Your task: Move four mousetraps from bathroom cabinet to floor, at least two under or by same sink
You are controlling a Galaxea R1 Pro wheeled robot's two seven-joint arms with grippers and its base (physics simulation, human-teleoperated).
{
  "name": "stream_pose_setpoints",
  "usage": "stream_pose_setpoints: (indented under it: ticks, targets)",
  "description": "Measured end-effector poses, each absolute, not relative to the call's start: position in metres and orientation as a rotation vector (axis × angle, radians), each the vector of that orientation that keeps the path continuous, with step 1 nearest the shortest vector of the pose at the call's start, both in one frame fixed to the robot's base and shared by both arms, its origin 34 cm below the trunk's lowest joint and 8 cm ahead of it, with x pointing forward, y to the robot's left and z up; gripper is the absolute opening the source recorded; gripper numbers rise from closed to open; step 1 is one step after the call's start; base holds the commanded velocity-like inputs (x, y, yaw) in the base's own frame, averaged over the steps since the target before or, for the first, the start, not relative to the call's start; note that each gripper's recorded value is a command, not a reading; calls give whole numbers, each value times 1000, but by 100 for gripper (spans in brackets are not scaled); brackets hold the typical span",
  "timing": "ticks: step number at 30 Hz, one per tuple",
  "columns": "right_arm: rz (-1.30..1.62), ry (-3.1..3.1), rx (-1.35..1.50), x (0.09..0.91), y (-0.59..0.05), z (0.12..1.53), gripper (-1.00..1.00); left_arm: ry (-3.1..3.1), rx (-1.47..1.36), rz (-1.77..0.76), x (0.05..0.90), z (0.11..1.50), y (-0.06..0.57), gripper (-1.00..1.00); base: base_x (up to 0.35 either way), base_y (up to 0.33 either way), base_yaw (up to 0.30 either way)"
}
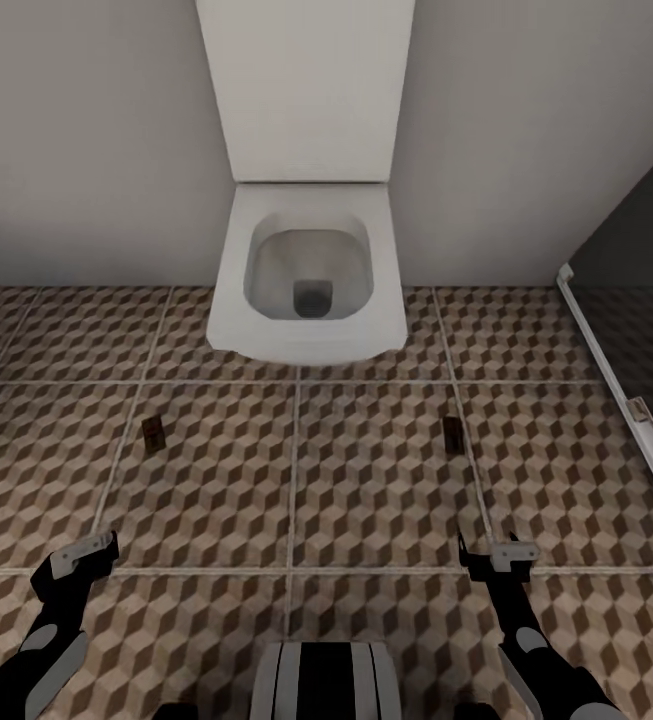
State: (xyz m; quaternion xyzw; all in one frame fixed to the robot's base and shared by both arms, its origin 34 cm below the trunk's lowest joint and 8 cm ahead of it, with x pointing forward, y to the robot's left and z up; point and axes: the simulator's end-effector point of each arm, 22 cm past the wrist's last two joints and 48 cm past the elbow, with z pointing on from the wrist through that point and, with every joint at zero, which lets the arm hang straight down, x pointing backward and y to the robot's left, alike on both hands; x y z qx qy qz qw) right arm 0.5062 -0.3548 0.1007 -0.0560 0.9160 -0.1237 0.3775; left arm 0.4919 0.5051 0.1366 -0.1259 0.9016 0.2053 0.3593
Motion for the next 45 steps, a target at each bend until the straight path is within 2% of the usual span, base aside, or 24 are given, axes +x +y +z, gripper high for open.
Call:
stream_pose_setpoints:
  ticks: [9, 45]
  targets:
    - [-316, 2305, -136, 520, -355, 118, 100, 2290, -332, 519, 505, 153, 505, 100, -108, 0, 0]
    - [-316, 2159, -109, 570, -355, 190, 100, 2151, -355, 481, 549, 222, 506, 100, -1, 0, 0]
